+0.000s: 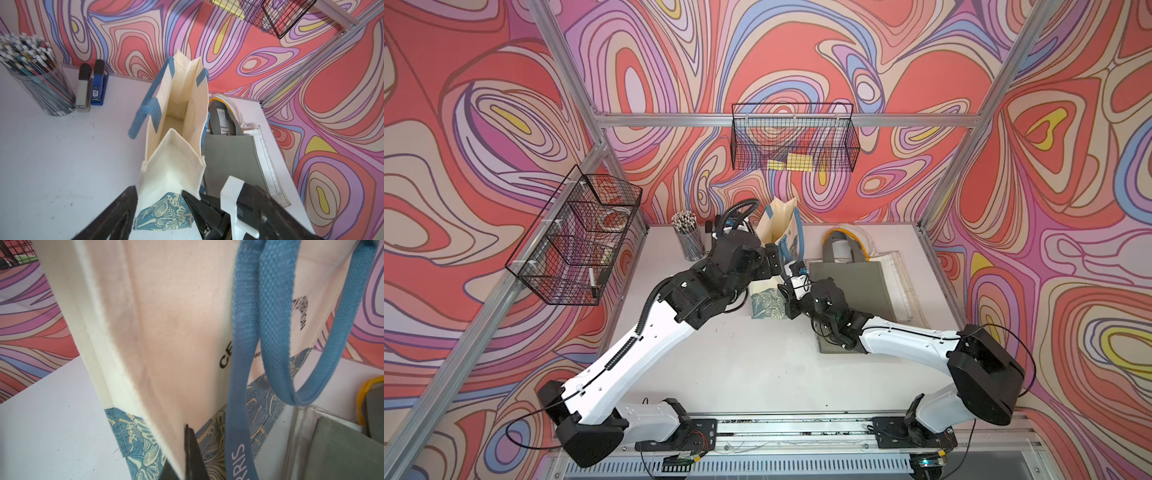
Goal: Put away the canvas bag
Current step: Pick up the canvas bag from the center of the board.
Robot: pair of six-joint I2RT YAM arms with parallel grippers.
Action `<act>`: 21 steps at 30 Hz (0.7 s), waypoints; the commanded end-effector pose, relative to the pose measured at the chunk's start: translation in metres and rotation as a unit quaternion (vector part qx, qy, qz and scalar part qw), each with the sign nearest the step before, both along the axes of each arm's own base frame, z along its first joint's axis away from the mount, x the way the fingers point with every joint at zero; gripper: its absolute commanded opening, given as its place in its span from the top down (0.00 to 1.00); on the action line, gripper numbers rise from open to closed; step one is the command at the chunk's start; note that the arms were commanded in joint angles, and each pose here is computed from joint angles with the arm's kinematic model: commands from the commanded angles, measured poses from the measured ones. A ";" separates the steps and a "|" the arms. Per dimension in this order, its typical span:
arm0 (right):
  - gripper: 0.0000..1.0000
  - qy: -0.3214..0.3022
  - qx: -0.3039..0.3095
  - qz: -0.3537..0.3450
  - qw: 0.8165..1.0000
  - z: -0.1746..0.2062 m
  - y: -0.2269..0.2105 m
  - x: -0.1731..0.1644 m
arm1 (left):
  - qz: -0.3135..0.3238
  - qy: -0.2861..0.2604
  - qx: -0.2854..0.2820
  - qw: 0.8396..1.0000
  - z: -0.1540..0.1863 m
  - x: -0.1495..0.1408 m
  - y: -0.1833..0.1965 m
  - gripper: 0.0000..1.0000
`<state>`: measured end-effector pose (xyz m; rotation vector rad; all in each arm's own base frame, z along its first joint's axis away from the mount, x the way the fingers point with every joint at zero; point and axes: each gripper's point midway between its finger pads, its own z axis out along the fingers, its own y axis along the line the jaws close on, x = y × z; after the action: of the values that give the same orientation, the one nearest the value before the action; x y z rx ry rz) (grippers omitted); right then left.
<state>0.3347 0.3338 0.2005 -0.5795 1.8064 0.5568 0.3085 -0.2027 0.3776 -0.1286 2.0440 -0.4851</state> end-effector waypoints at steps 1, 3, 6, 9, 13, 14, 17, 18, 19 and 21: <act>1.00 -0.012 0.006 -0.004 1.000 0.011 -0.001 0.002 | 0.021 0.022 0.048 0.998 -0.015 -0.012 0.032 0.01; 1.00 -0.015 0.005 0.000 1.000 0.012 0.000 0.001 | 0.020 0.038 0.042 0.998 -0.029 -0.013 0.034 0.01; 1.00 -0.019 0.003 0.003 1.000 0.014 -0.001 0.000 | 0.003 0.051 0.015 0.999 -0.047 -0.008 0.029 0.01; 1.00 -0.023 -0.001 0.011 1.000 0.015 0.001 -0.002 | -0.026 0.039 -0.014 0.999 -0.055 0.000 0.016 0.01; 1.00 -0.023 -0.001 0.020 1.000 0.015 0.004 -0.003 | -0.046 0.002 -0.023 0.999 -0.056 0.014 0.001 0.01; 1.00 -0.023 -0.001 0.021 1.000 0.015 0.004 -0.004 | -0.056 -0.011 -0.027 0.998 -0.055 0.016 -0.003 0.01; 1.00 -0.021 -0.001 0.029 0.999 0.015 0.006 -0.005 | -0.061 -0.046 -0.052 0.996 -0.054 0.021 -0.010 0.01; 1.00 -0.019 -0.003 0.031 0.999 0.014 0.007 -0.005 | -0.060 -0.058 -0.064 0.994 -0.053 0.023 -0.010 0.01; 1.00 -0.018 -0.003 0.032 0.999 0.014 0.007 -0.005 | -0.065 -0.069 -0.070 0.993 -0.053 0.023 -0.013 0.01; 1.00 -0.018 -0.003 0.033 0.999 0.014 0.008 -0.005 | -0.068 -0.094 -0.089 0.989 -0.053 0.023 -0.014 0.01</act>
<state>0.3293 0.3373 0.1955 -0.6460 1.8080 0.5573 0.3269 -0.2090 0.2837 -0.0570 2.0343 -0.6164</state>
